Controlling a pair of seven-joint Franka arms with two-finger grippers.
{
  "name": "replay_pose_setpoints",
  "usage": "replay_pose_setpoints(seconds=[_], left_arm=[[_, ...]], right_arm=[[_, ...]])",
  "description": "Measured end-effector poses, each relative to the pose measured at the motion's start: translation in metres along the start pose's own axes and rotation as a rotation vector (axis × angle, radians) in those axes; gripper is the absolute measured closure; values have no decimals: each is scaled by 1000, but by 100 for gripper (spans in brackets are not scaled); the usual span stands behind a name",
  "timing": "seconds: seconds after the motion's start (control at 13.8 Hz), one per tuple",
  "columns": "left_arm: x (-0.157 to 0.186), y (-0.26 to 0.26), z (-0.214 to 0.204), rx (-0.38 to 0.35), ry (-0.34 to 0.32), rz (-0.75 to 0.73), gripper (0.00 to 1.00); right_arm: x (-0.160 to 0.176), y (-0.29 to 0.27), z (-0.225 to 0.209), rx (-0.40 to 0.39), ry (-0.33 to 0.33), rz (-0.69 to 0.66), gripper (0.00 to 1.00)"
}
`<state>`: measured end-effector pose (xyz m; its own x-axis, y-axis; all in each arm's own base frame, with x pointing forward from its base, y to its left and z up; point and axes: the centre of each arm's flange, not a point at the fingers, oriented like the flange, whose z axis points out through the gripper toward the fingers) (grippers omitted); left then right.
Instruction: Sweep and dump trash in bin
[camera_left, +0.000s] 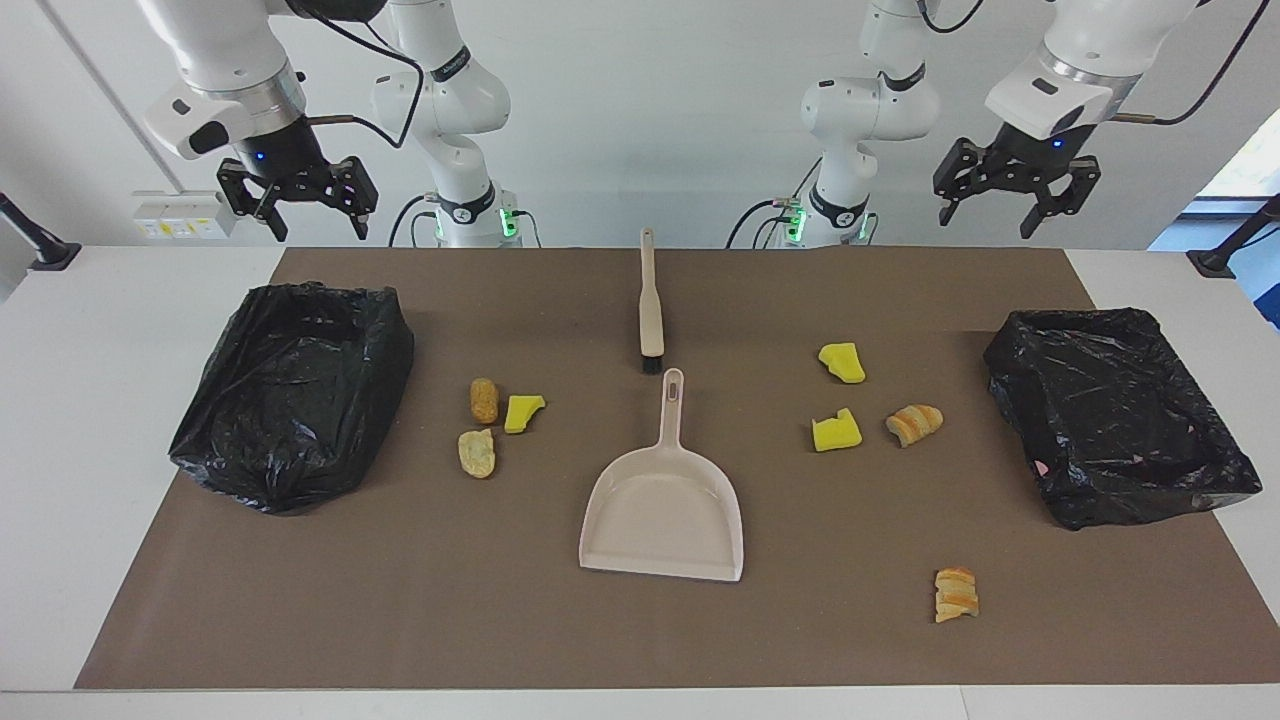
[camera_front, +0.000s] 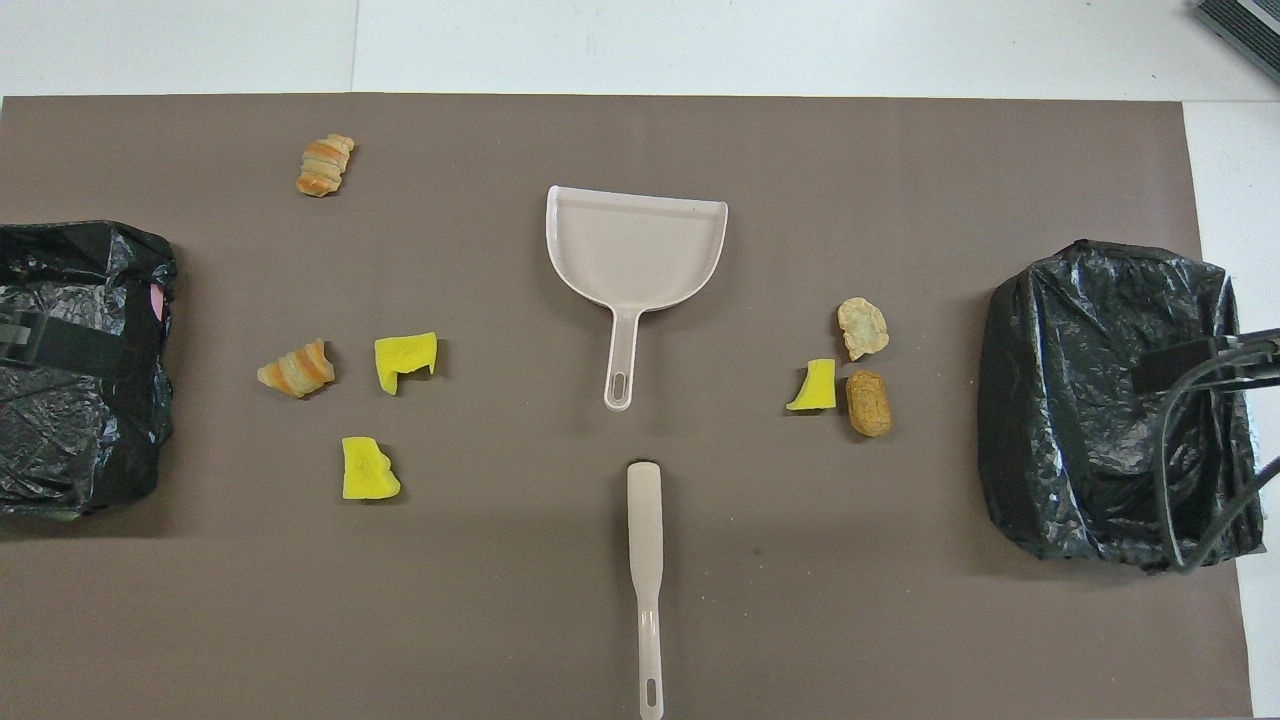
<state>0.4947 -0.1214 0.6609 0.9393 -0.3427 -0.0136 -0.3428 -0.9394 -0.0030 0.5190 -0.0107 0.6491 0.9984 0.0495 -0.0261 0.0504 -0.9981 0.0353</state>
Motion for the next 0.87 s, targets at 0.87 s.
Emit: replay_pose_setpoints(seconds=[0.87], left_arm=[[-33,218,132,11,-30,-124,0]], right_arm=[[0,-1,0,0,2,-2,0]])
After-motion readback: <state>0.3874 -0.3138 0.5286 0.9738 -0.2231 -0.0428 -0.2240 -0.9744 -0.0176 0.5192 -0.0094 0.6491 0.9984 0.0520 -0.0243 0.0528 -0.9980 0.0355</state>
